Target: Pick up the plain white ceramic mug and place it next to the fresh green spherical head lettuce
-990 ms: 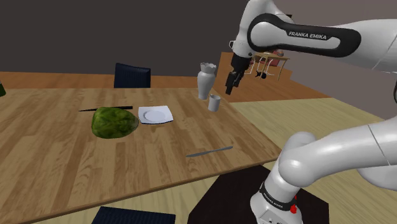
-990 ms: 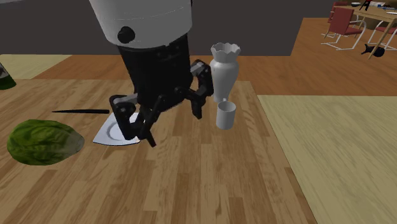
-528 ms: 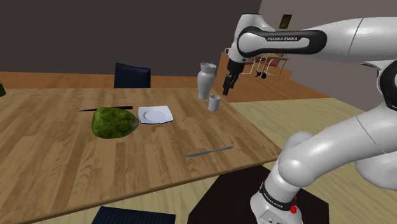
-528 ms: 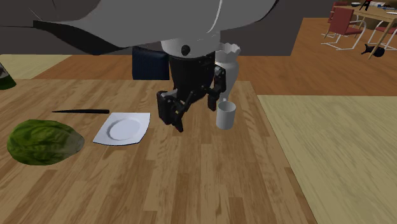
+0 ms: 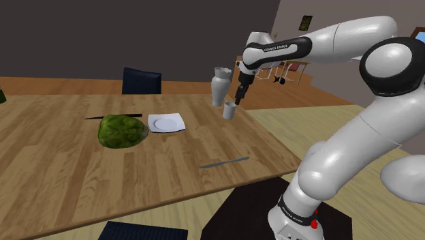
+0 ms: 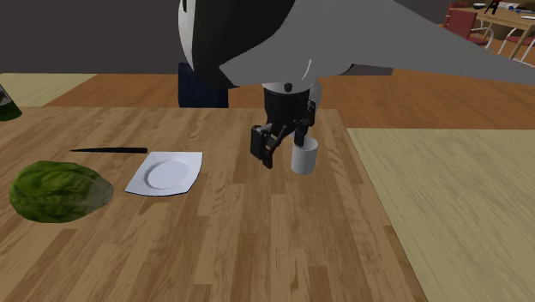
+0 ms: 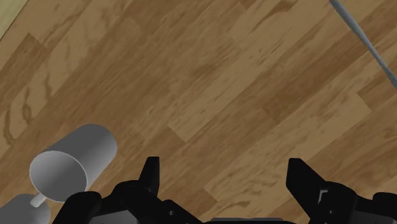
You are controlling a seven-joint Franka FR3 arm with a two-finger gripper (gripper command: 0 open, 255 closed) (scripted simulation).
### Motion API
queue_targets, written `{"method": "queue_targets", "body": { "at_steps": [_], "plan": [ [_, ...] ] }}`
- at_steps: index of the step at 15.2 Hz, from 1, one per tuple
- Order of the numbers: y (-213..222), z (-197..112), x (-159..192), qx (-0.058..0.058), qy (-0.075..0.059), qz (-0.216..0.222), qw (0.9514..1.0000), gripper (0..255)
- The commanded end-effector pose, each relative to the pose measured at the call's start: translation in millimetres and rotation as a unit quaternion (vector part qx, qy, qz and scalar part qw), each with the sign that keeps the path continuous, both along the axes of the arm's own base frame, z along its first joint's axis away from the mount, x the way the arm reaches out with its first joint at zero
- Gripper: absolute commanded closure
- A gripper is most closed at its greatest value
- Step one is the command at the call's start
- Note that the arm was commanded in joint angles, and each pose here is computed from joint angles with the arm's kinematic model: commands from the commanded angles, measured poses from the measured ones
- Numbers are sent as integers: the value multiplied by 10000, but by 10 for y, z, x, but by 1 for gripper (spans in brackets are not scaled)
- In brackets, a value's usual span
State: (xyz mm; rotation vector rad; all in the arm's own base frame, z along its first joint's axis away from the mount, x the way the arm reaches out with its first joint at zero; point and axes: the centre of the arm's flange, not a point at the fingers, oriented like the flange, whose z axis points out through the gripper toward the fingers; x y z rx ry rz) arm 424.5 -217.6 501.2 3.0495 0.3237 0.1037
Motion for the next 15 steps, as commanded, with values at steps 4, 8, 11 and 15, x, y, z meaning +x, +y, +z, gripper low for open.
{"method": "queue_targets", "body": {
  "at_steps": [4,8,11,15],
  "plan": [
    [-497,-309,362,70,36,195,9998,0],
    [-863,-583,660,133,67,345,9993,0],
    [-1130,-794,890,179,91,458,9987,0],
    [-1474,-1079,1203,241,121,608,9978,0]
  ]
}}
